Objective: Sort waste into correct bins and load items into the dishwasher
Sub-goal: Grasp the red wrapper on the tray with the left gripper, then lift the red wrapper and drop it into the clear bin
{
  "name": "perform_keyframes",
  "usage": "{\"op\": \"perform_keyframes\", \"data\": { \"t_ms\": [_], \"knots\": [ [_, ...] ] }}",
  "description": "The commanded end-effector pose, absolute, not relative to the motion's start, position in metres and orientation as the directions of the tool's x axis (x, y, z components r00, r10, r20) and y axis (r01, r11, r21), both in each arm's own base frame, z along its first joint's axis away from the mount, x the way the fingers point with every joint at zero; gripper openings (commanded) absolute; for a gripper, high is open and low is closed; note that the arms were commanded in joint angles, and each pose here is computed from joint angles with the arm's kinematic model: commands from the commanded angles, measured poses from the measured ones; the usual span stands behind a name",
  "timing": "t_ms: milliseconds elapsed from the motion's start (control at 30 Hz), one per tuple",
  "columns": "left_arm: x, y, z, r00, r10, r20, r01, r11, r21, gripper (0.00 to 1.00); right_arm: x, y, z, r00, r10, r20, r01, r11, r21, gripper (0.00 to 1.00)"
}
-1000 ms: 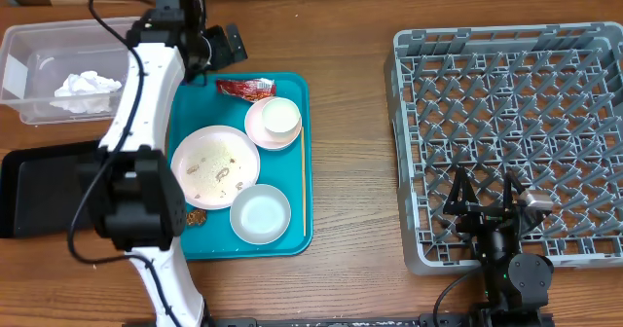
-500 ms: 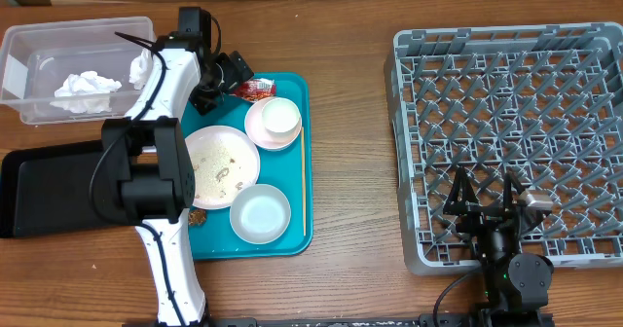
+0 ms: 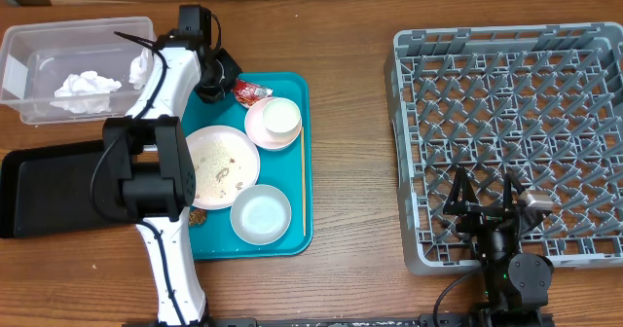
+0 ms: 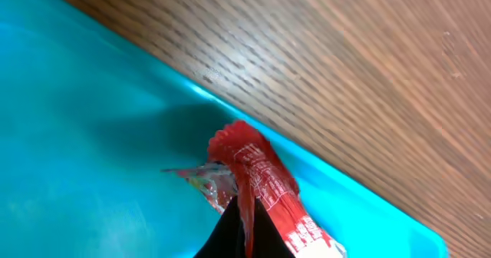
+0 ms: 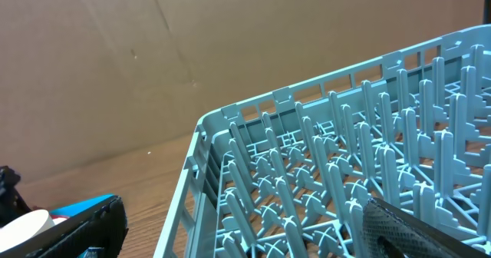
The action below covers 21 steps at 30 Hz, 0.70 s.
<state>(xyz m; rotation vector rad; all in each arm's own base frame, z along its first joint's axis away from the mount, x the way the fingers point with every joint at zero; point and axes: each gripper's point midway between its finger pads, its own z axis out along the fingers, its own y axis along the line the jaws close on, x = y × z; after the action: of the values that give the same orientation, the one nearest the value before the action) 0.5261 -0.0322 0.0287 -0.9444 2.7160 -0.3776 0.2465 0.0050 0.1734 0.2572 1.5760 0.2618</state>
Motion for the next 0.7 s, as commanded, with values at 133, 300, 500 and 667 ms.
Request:
{"op": "perform_keyframes", "data": {
  "t_ms": [133, 300, 500, 667],
  "knots": [
    [0.571, -0.040, 0.139, -0.739, -0.628, -0.243, -0.472, 0.741, -0.477, 0.04, 0.246, 0.005, 0.172, -0.017, 0.321, -0.947, 0.000, 0.947, 0.321, 1.00],
    [0.592, -0.017, 0.220, -0.679, -0.571, -0.462, -0.358, 0.807, -0.470, 0.04, 0.246, 0.005, 0.172, -0.017, 0.321, -0.947, 0.000, 0.947, 0.321, 1.00],
    [0.589, 0.055, 0.261, -0.541, -0.572, -0.616, -0.469, 0.813, -0.344, 0.04, 0.246, 0.005, 0.172, -0.017, 0.321, -0.947, 0.000, 0.947, 0.321, 1.00],
    [0.576, 0.124, 0.258, -0.484, -0.536, -0.692, -0.603, 0.777, -0.181, 0.04, 0.246, 0.005, 0.172, -0.017, 0.321, -0.947, 0.000, 0.947, 0.321, 1.00]
  ]
}}
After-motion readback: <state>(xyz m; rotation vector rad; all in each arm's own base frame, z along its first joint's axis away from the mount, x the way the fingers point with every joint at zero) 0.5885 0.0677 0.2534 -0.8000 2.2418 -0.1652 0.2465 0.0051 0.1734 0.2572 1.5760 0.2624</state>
